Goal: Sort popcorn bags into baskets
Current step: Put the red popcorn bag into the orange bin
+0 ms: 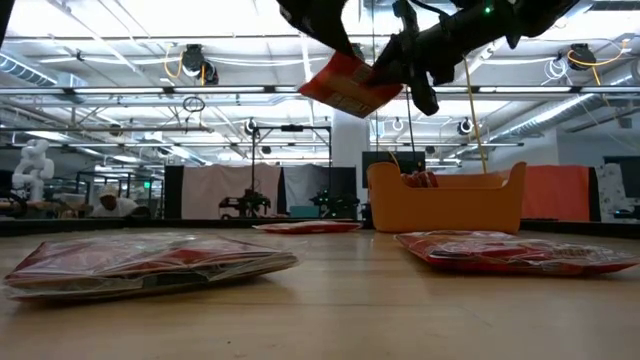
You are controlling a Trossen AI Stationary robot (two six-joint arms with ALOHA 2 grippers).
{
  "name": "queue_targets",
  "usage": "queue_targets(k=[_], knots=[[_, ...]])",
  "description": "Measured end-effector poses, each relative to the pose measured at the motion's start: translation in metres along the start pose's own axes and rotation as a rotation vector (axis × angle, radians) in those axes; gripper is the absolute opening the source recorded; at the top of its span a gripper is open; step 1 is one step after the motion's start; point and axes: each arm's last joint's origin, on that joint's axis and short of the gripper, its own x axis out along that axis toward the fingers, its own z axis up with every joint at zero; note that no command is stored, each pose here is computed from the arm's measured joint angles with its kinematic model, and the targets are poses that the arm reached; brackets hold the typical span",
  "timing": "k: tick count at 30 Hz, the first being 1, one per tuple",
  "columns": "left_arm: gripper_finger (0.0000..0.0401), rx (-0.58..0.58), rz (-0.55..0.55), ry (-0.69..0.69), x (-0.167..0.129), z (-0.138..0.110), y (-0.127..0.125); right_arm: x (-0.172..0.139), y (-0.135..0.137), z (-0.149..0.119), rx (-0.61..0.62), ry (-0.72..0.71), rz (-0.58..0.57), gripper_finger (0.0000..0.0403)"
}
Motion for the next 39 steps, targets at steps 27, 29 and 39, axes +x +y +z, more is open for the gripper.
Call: queue_targets(k=[27,29,39], knots=[[0.0174,-0.633,-0.107,0.378,-0.056,-0.047,0.019,-0.095,0.101,0.062,-0.380,-0.025,-0.055,0.0032],[0.0165,-0.648,-0.113,0.390,-0.054,-0.049,0.017,-0.098,0.117,0.065,-0.464,-0.014,-0.135,0.0032],[0.0147,-0.708,-0.155,0.400,-0.042,-0.061,0.003,-0.082,0.139,0.089,-0.789,0.000,-0.493,0.0032]])
